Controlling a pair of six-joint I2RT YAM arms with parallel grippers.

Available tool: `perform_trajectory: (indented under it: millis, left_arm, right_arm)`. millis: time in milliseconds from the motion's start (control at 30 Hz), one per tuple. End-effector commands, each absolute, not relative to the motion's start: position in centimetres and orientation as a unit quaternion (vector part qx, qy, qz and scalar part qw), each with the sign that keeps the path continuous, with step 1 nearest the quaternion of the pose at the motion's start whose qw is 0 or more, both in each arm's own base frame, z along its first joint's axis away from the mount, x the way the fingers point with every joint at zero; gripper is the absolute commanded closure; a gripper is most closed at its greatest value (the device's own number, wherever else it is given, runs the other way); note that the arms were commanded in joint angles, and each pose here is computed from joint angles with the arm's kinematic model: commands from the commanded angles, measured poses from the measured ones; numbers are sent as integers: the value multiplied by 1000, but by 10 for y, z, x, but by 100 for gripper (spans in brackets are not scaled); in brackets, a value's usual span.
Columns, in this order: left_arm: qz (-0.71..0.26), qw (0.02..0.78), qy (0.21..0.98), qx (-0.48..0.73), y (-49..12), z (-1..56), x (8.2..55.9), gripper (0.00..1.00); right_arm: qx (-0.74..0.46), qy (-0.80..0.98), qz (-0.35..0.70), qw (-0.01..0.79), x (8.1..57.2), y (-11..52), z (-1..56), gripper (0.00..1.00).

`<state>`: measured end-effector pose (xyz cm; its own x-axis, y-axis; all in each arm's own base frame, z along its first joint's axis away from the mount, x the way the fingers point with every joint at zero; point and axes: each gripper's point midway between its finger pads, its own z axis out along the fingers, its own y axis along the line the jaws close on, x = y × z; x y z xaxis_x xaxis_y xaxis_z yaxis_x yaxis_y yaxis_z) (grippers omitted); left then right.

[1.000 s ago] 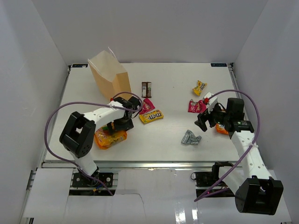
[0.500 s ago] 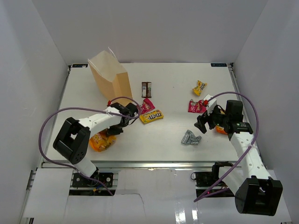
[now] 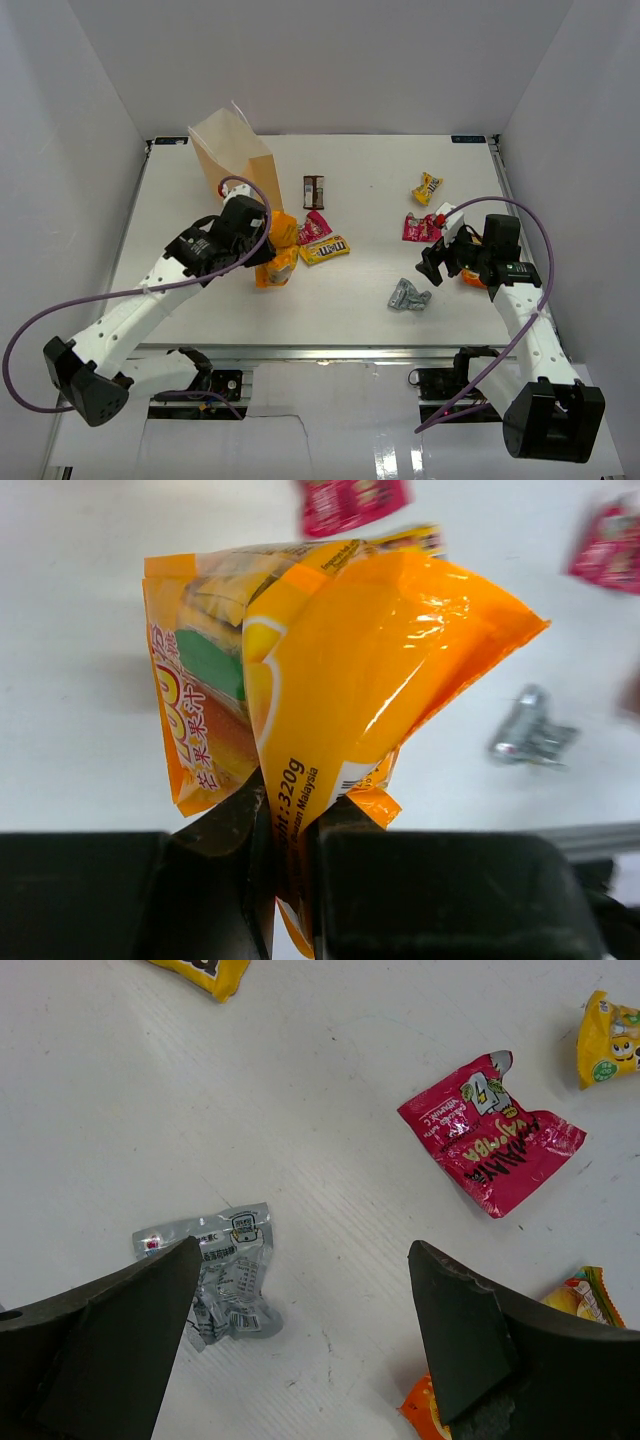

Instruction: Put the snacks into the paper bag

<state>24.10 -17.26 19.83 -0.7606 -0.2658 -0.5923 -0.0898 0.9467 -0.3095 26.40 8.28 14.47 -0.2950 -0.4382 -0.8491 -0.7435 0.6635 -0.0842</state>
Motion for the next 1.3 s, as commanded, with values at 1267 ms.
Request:
perform_trajectory:
  millis: [1267]
  left_arm:
    - [-241, 534, 774, -241, -69, 433, 454, 100]
  right_arm:
    - [-390, 769, 151, 484, 271, 82, 152, 10]
